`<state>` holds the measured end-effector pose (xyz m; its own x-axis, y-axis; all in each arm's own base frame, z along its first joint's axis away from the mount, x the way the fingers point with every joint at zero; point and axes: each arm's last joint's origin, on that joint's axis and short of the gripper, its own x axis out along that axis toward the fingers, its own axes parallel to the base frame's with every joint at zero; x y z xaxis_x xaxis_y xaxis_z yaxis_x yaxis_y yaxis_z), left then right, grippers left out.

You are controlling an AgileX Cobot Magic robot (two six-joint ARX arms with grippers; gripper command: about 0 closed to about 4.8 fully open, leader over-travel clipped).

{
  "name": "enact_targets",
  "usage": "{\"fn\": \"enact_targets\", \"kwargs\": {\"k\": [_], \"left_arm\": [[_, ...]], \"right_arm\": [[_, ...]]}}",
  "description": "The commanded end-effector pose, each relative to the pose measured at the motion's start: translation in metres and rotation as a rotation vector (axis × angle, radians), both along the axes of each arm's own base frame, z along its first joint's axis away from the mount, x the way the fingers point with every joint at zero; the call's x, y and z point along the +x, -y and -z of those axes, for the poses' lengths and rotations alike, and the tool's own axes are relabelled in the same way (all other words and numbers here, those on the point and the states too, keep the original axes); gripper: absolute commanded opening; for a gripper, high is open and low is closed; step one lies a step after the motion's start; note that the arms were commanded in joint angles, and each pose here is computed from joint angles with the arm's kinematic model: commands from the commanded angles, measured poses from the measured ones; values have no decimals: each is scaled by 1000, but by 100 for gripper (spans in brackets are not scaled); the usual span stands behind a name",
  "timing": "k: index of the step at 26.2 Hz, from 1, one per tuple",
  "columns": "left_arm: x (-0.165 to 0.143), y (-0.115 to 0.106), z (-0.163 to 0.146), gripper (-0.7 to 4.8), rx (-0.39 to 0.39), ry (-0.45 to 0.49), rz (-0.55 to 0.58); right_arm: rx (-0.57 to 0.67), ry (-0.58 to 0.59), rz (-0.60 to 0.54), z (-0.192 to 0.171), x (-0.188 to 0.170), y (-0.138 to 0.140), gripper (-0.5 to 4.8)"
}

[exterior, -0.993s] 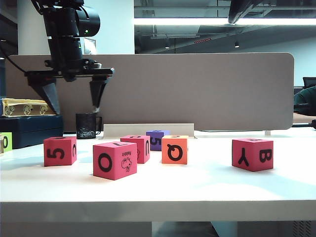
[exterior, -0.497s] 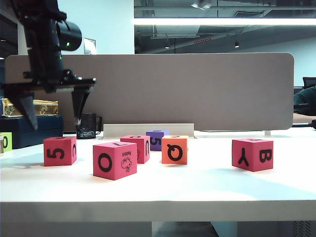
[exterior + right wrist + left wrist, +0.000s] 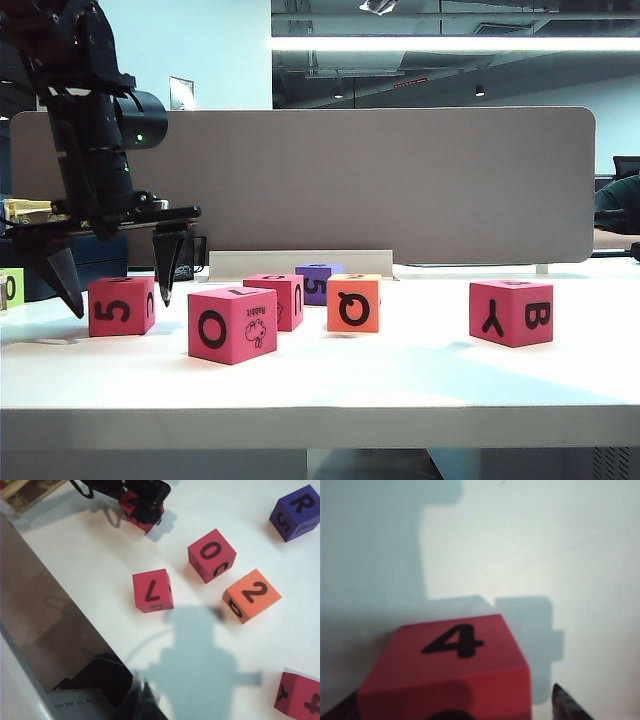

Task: Select the appropriate blocks from the scattered letter blocks on the table and arrange them in a row to spell out "2024".

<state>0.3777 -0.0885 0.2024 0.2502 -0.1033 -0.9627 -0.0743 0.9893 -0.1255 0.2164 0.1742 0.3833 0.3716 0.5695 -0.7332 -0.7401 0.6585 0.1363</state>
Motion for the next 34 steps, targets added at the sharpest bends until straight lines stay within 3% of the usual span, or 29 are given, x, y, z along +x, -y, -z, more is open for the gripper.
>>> {"fn": "enact_targets", "kwargs": {"k": [1,3,7,15,34], "left_arm": [[4,0,-4,335,-12,49,1],[5,1,-4,265,-9,66,18],[6,1,-5,238,-12,77,24],[7,15,-6,238,-68,117,96],[6,45,-10,238,-101,204,209]], "right_arm": [[3,17,3,-2,1,0,-2],[2,17,4,-1,1,-1,-2],[-3,23,10,-2,1,-1,-2],[-10,29,19,-1,2,0,-2],[-10,28,19,-1,2,0,-2]]}}
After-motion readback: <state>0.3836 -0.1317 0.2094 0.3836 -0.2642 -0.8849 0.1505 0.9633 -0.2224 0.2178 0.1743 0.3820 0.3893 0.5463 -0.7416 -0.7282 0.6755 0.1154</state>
